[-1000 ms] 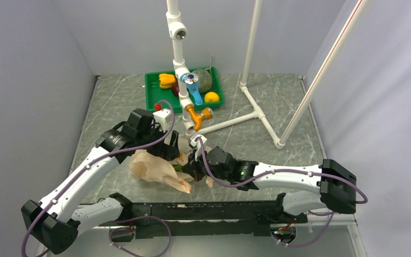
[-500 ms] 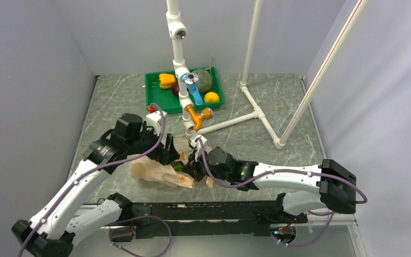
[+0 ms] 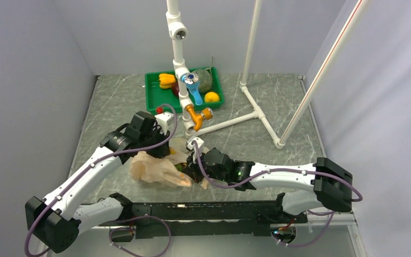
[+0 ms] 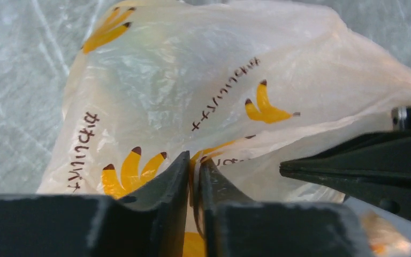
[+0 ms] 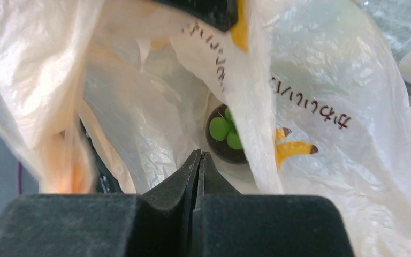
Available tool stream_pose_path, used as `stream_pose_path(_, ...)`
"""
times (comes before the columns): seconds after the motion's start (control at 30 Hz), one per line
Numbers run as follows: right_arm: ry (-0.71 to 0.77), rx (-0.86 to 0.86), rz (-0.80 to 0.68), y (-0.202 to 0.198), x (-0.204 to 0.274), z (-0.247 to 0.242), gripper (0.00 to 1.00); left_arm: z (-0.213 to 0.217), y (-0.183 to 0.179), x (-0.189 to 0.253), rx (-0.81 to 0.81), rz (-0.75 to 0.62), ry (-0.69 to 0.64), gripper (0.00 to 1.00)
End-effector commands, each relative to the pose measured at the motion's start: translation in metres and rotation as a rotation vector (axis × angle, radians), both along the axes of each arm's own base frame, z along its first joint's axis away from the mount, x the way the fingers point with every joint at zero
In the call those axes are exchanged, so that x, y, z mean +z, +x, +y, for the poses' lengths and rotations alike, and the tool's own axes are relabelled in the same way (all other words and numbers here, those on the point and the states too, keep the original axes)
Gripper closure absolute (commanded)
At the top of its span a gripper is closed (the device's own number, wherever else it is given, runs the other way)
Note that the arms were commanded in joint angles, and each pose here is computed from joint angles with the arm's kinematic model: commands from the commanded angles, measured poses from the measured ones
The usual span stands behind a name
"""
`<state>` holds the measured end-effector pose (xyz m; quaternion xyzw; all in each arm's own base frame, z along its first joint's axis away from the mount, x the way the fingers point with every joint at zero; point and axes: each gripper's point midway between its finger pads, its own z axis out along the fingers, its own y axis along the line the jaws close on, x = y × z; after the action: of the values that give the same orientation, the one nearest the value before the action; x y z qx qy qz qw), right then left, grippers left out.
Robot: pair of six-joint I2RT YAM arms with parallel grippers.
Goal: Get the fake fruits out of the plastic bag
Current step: Adjust the plastic bag at the center of the board.
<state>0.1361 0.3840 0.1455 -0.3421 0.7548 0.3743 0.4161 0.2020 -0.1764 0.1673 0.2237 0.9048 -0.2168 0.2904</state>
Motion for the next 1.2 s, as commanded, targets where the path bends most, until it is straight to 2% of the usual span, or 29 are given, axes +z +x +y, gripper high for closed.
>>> stream_pose_path(0.0,-0.061,0.04,-0.003,-0.005,-0.019,0.002,1.0,0.019,0.025,0.015,0.175,-0.11,0.039,0.99)
stream_pose_path(0.07,-0.092,0.041,0.006,-0.008,-0.031,-0.003,1.0,0.039,0.033,0.023,0.317,-0.171,0.056,1.0)
stream_pose_path(0.17,-0.121,0.067,0.026,-0.018,-0.045,-0.013,1.0,0.061,0.037,0.04,0.477,-0.279,0.009,1.0)
stream_pose_path(0.37,-0.21,0.1,0.106,-0.039,-0.085,-0.037,1.0,0.08,0.027,0.071,0.574,-0.446,-0.134,1.0)
stream_pose_path(0.57,-0.319,0.022,0.112,-0.03,-0.109,-0.055,1.0,0.094,0.011,0.065,0.603,-0.447,-0.136,1.0)
stream_pose_path(0.67,-0.296,0.046,0.102,-0.031,-0.088,-0.044,1.0,0.095,0.005,0.057,0.582,-0.423,-0.115,1.0)
stream_pose_path(0.8,-0.154,0.097,0.033,-0.039,-0.022,-0.018,1.0,0.083,-0.001,0.049,0.509,-0.388,-0.138,1.0)
stream_pose_path(0.83,-0.121,0.104,0.024,-0.039,-0.007,-0.011,0.95,0.079,-0.003,0.048,0.486,-0.377,-0.146,0.95)
stream_pose_path(0.87,-0.092,0.104,0.018,-0.038,0.004,-0.005,0.9,0.074,-0.005,0.046,0.465,-0.364,-0.151,0.84)
stream_pose_path(0.93,-0.047,0.091,-0.001,-0.032,0.021,0.006,0.81,0.071,-0.009,0.048,0.443,-0.334,-0.154,0.51)
stream_pose_path(0.97,-0.034,0.078,-0.006,-0.029,0.024,0.012,0.75,0.071,-0.012,0.051,0.444,-0.317,-0.151,0.37)
stream_pose_path(1.1,-0.052,0.025,-0.044,-0.009,0.028,0.033,0.57,0.082,-0.026,0.078,0.48,-0.306,-0.162,0.12)
stream_pose_path(1.17,-0.051,0.059,-0.068,-0.007,0.033,0.049,0.53,0.091,-0.032,0.096,0.514,-0.328,-0.181,0.02)
